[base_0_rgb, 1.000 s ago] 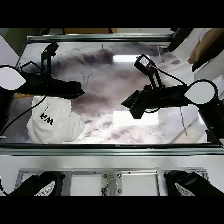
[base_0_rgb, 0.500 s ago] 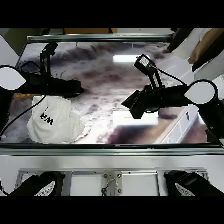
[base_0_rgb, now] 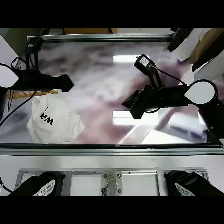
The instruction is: Fold the clothes and pants, and hang the long-sleeved shirts on hangers.
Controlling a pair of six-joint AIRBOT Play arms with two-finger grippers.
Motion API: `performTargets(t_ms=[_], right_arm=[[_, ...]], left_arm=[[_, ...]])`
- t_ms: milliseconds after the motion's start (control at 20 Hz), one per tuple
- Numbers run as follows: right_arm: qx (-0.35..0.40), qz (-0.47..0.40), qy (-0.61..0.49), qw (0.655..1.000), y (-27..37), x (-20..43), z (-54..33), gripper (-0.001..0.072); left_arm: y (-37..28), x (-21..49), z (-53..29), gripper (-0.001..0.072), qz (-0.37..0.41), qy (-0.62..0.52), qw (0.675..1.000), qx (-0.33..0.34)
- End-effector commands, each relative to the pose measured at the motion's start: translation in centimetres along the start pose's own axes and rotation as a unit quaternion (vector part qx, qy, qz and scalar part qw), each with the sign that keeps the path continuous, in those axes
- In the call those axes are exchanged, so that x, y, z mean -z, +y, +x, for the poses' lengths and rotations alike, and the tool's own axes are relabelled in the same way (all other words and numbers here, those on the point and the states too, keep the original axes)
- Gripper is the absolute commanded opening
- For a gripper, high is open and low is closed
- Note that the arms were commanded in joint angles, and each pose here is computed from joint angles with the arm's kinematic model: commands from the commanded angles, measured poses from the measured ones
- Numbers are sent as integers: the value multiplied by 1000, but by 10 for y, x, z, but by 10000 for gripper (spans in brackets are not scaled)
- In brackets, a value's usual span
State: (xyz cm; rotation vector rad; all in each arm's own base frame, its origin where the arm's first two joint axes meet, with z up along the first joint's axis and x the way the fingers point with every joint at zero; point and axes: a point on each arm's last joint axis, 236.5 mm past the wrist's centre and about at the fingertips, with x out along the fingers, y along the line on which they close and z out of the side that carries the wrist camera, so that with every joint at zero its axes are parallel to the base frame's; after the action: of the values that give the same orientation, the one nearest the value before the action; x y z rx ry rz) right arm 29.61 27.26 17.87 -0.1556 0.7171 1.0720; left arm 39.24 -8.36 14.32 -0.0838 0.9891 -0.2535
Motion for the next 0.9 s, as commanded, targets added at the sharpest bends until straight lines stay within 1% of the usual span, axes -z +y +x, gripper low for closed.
performTargets(t_ms=[0,100,200,300,400,450,500,550,600,700,850], right_arm=[[0,0,0,1000,0,0,0,21],[0,0,0,1000,0,0,0,21],[-1,0,0,1000,0,0,0,21],[0,0,0,1000,0,0,0,21],[-1,0,0,1000,0,0,0,20],[0,0,0,1000,0,0,0,21],[1,-1,-1,1000,-1,0,0,21],[3,-1,-4,1000,-2,-2,0,21],[3,0,-3,1000,-1,-2,0,21],[3,0,-4,1000,-1,-2,0,21],[-9,5,-7,1000,4,-3,0,21]], left_arm=[[98,39,19,680,-32,85,989,-120],[130,72,49,680,-75,137,979,-130],[145,99,78,680,-98,181,970,-129],[149,130,109,680,-105,232,959,-121],[143,144,132,671,-95,257,955,-114],[139,145,140,453,-88,263,954,-111],[133,142,145,156,-79,265,955,-109],[126,132,147,13,-67,257,958,-106],[116,115,143,13,-50,244,963,-102],[83,67,125,14,7,198,976,-88],[-4,-3,76,14,115,92,988,-51]])
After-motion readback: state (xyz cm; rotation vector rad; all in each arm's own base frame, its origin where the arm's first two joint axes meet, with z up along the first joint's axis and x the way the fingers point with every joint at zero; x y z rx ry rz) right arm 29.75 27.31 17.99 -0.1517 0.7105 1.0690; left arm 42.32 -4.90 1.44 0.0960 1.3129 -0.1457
